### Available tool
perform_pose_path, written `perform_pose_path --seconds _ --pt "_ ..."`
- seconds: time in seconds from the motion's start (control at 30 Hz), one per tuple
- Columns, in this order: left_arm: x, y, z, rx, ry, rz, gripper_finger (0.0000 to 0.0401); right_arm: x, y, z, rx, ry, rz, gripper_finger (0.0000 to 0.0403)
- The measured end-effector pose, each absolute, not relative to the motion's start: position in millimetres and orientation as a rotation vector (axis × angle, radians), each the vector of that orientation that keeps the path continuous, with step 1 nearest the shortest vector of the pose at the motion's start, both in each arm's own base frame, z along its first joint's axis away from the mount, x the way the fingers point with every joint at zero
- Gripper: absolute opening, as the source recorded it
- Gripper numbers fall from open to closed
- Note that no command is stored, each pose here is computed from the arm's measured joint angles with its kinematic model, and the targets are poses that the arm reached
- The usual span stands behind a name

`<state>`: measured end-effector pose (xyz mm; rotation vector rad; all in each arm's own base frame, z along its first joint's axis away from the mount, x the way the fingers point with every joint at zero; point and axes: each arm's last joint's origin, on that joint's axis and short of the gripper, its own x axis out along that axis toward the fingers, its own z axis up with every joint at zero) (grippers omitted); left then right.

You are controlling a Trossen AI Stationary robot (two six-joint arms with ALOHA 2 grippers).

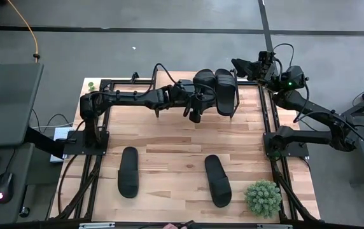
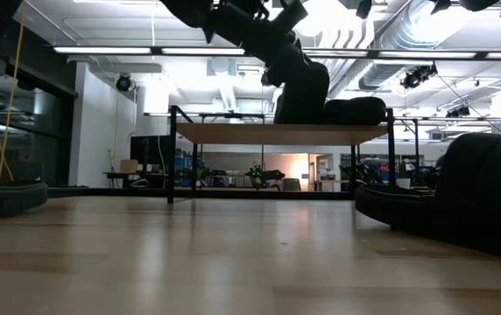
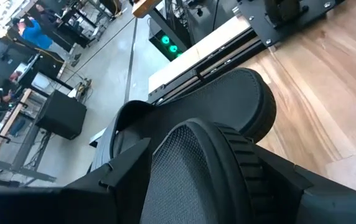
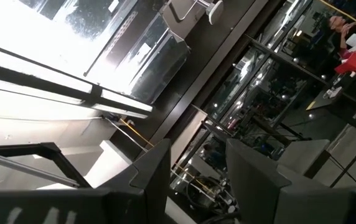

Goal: Pick and place slides into the shelf
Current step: Put the black slide on the shelf

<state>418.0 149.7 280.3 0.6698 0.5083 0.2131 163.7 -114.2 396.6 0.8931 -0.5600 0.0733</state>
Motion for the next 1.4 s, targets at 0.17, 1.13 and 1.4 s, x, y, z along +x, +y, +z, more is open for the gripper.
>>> perform_pose_path --seconds 0.17,1.13,1.4 --pt "417.3 151.8 280.4 0.669 0.505 0.207 0.0218 163.7 -114.2 396.6 0.892 -0.56 0.073 0.0147" --pt "423.2 126.4 275.1 0.468 0.511 0.153 0.0346 172.1 -100.9 396.8 0.926 -0.528 0.145 0.0147" --pt "417.1 128.6 283.6 0.524 0.562 0.312 0.0346 172.8 -101.4 395.3 0.922 -0.514 0.133 0.0147"
